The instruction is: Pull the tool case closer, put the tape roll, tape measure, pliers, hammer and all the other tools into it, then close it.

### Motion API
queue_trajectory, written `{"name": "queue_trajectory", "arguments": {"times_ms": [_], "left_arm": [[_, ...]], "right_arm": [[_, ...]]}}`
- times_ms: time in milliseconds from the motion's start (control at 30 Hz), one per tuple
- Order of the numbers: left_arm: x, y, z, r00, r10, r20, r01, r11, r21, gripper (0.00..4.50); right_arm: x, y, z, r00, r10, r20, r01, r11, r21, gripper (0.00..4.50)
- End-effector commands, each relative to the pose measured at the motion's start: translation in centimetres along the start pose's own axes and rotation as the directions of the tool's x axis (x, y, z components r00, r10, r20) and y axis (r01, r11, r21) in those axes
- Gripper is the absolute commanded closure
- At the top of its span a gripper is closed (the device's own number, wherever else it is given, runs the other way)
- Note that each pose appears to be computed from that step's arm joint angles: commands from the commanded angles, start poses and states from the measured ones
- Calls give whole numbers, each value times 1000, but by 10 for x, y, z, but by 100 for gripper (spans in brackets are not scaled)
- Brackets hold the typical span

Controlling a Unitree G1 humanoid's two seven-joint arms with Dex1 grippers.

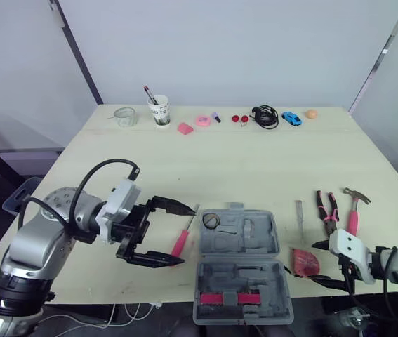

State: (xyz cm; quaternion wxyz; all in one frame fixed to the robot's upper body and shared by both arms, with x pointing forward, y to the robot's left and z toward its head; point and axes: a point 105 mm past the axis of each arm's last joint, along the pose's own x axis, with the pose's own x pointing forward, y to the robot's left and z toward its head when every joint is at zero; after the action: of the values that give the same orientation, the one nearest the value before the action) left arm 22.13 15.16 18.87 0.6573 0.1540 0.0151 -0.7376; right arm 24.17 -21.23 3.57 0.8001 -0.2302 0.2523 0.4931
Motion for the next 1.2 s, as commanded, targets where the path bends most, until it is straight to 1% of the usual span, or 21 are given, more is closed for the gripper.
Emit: {"name": "queue_trajectory", "arguments": {"times_ms": [33,333,800,833,867,900,933,1200], "left_arm": [[-2,-3,8,1000,6,1,-6,999,34,0],[-4,-2,5,1000,16,3,-16,999,33,0],[-3,-2,3,1000,4,2,-4,1000,29,0],[-3,-2,3,1000,5,3,-5,1000,29,0],[-3,-2,3,1000,4,3,-4,1000,30,0],[-3,-2,2,1000,4,2,-4,1000,29,0],[-3,-2,2,1000,3,2,-3,1000,29,0],[-5,-1,1,1000,7,0,-7,1000,29,0]], "right_arm": [[4,3,11,1000,10,8,-10,1000,-15,6],[12,6,1,999,-1,-45,1,1000,-7,6],[17,0,-12,998,-33,-52,33,999,-3,6],[17,-1,-13,998,-34,-51,34,999,-3,58],[17,-1,-14,998,-36,-53,36,999,-7,89],[17,-1,-15,998,-36,-55,36,999,-10,139],[17,-1,-16,998,-36,-56,36,999,-13,148],[13,-2,-21,997,-40,-69,38,999,-39,148]]}}
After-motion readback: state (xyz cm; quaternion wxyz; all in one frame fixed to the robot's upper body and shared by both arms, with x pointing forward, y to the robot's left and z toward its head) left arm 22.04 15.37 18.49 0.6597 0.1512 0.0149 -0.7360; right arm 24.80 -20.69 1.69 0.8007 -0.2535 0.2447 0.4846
